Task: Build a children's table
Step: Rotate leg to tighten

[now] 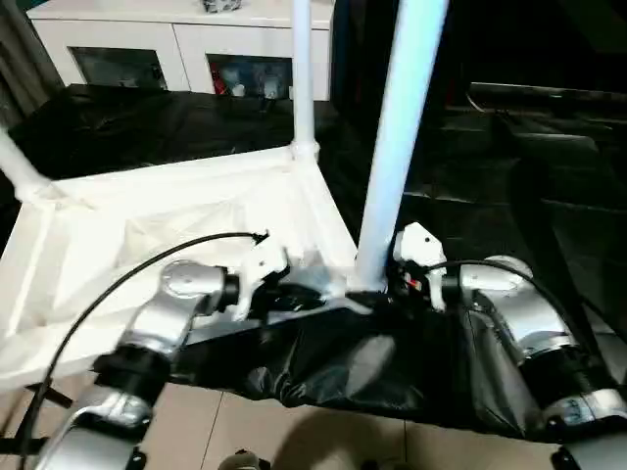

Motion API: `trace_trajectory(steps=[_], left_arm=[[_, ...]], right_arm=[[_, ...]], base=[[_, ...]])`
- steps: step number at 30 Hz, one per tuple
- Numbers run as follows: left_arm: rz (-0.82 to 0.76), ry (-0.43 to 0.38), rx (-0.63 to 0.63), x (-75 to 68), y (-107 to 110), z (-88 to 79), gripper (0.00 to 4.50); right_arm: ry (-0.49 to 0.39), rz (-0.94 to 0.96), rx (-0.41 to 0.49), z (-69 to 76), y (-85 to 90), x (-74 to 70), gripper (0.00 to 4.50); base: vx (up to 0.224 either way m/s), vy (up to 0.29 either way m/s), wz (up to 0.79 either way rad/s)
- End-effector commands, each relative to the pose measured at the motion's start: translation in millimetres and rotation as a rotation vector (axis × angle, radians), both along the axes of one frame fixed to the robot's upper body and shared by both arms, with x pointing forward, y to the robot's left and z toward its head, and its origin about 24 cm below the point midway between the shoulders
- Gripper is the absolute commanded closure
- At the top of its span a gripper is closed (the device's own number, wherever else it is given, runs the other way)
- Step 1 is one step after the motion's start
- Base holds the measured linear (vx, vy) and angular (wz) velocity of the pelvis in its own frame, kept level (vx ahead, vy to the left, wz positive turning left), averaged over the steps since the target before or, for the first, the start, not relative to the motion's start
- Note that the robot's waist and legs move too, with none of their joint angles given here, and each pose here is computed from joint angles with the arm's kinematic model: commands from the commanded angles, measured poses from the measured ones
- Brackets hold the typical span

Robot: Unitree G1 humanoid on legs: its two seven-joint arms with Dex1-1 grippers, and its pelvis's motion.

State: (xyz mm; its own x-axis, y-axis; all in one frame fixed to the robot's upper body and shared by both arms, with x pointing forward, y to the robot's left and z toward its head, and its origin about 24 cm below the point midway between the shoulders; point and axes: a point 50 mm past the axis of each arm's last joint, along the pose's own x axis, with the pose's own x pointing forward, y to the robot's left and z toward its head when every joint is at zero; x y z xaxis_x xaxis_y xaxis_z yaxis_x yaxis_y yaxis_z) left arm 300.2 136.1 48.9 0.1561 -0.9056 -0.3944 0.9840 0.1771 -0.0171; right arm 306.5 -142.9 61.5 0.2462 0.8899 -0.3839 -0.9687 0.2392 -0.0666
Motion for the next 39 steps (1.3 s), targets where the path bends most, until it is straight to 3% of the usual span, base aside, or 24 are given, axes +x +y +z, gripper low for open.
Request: trace_trajectory(steps=[1,5,16,18,23,29,34,36,39], left_arm=[[-0.044,-0.083,-0.055,4.1,-6.2,21.5,4.50],[-0.048,-0.082,-0.054,4.2,-4.5,22.1,4.50],[-0.076,-0.050,-0.066,0.8,-2.9,22.4,4.50],[-0.033,-0.064,-0.070,4.2,-5.4,20.9,4.50],[0.180,-0.116,-0.054,22.8,-27.6,13.9,4.50],[0.330,-0.149,-0.038,34.1,-56.3,10.6,4.50],[0.414,-0.172,-0.038,36.9,-89.0,7.8,4.50],[0.378,-0.186,-0.043,34.6,-92.3,8.8,4.50],[0.369,-0.181,-0.061,33.3,-91.2,10.2,4.50]], right_arm=[[0.040,0.107,0.010,-3.1,10.0,-9.9,1.47],[0.058,0.134,-0.006,-4.6,8.8,-12.6,1.74],[0.114,0.203,-0.019,-6.3,5.5,-23.0,1.87],[0.096,0.151,-0.003,-8.2,8.4,-20.1,1.88],[-0.011,-0.246,0.001,-21.5,25.9,7.5,1.88],[-0.017,-0.553,0.041,-29.0,50.1,24.6,1.90],[-0.036,-0.774,0.097,-26.5,86.5,35.2,1.90],[-0.032,-0.796,0.116,-25.0,88.6,36.2,1.21],[-0.030,-0.817,0.126,-24.0,87.3,37.7,1.11]], base=[[0.000,0.000,0.00],[0.000,0.000,0.00],[0.000,0.000,0.00],[0.000,0.000,0.00],[0.000,0.000,0.00],[0.000,0.000,0.00],[0.000,0.000,0.00],[0.000,0.000,0.00],[0.000,0.000,0.00]])
